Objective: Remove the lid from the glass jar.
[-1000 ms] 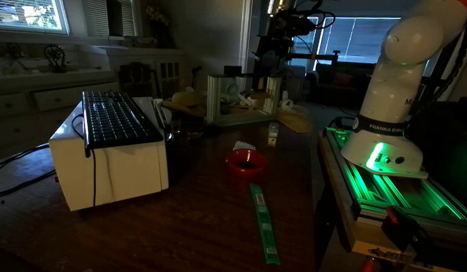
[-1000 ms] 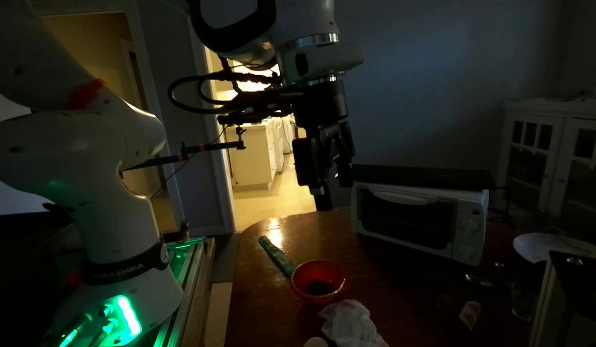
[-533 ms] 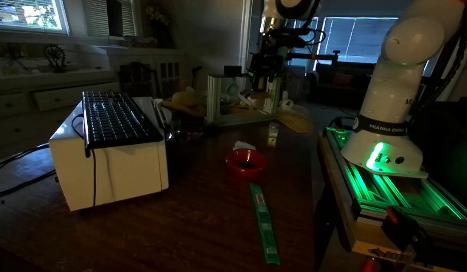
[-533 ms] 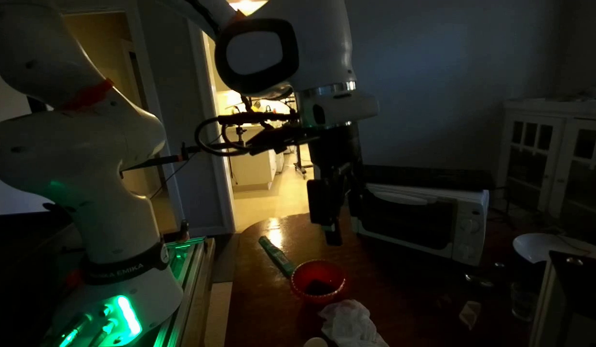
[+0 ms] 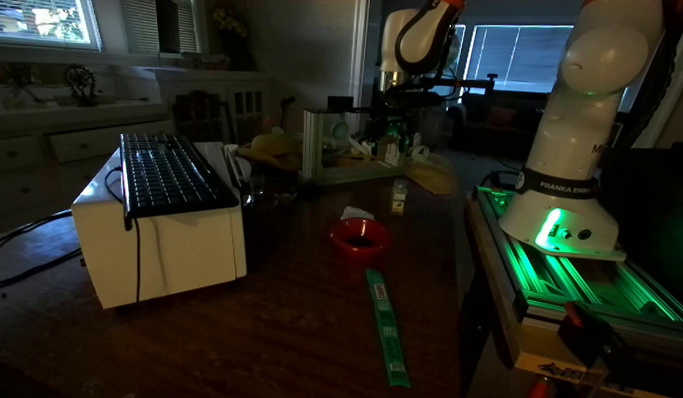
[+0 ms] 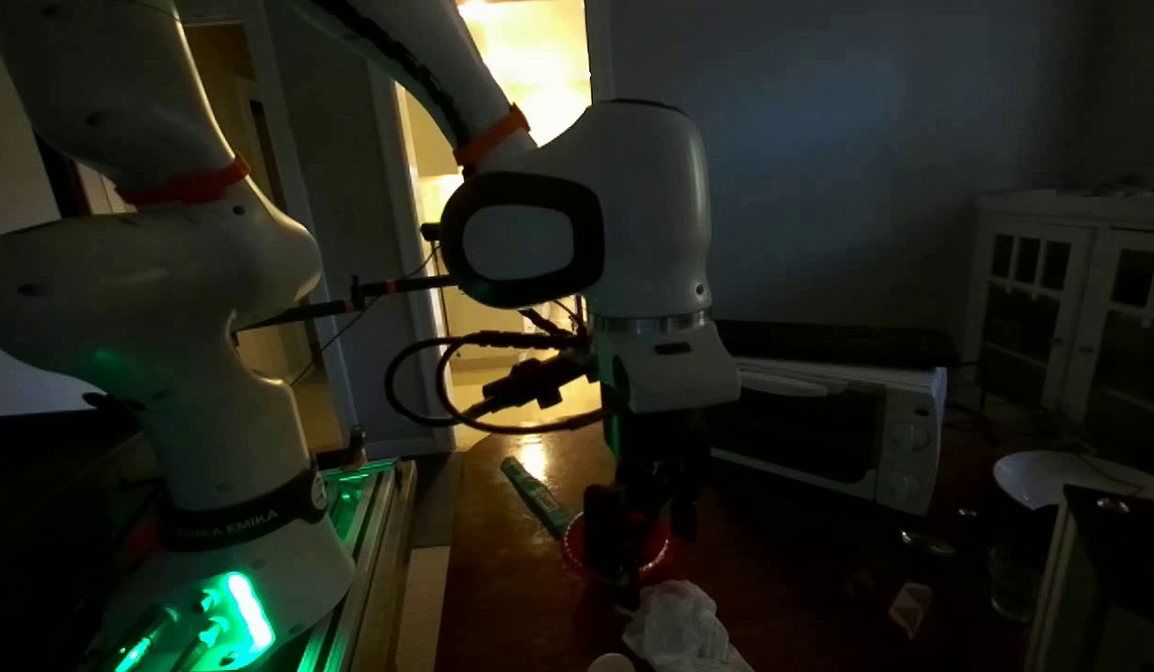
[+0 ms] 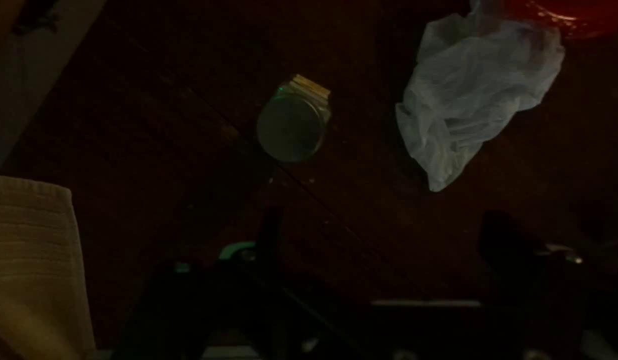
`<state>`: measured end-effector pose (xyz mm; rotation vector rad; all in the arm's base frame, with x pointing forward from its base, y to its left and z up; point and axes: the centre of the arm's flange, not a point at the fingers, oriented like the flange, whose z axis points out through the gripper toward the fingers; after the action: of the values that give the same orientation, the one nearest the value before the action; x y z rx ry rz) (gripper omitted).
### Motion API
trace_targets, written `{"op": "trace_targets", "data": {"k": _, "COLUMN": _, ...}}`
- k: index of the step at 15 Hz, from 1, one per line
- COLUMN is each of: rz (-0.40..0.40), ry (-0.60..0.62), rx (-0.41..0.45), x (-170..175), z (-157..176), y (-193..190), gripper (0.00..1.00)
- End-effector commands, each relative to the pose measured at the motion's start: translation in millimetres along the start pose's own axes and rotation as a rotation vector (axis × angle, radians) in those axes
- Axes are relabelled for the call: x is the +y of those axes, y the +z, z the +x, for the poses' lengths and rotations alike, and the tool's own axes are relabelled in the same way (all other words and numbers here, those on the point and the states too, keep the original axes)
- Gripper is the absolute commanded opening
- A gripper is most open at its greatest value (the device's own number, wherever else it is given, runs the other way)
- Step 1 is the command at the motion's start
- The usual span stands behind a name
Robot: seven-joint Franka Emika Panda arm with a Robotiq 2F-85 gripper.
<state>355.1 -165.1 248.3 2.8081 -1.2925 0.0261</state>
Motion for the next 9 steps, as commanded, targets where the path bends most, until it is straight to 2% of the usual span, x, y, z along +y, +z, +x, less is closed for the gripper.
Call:
{"op": "trace_targets", "data": {"k": 1, "rz": -0.055, "ry": 0.061, "rx": -0.04, "x": 27, "z": -7, "y": 32, "gripper": 1.0}}
{"op": "trace_targets", "data": {"k": 6, "rz": -0.055, "ry": 0.122, "rx": -0.065, "x": 47, "z": -8, "y": 58, "gripper": 1.0}}
{"op": "trace_targets", "data": {"k": 7, "rz": -0.058, "ry": 0.104, "rx": -0.069, "x": 43, "z": 7, "y": 42, "gripper": 1.0}}
{"op": "trace_targets", "data": {"k": 9, "rz": -0.061, "ry": 0.11, "rx": -0.073, "x": 45, "z": 7, "y": 49, "gripper": 1.0}}
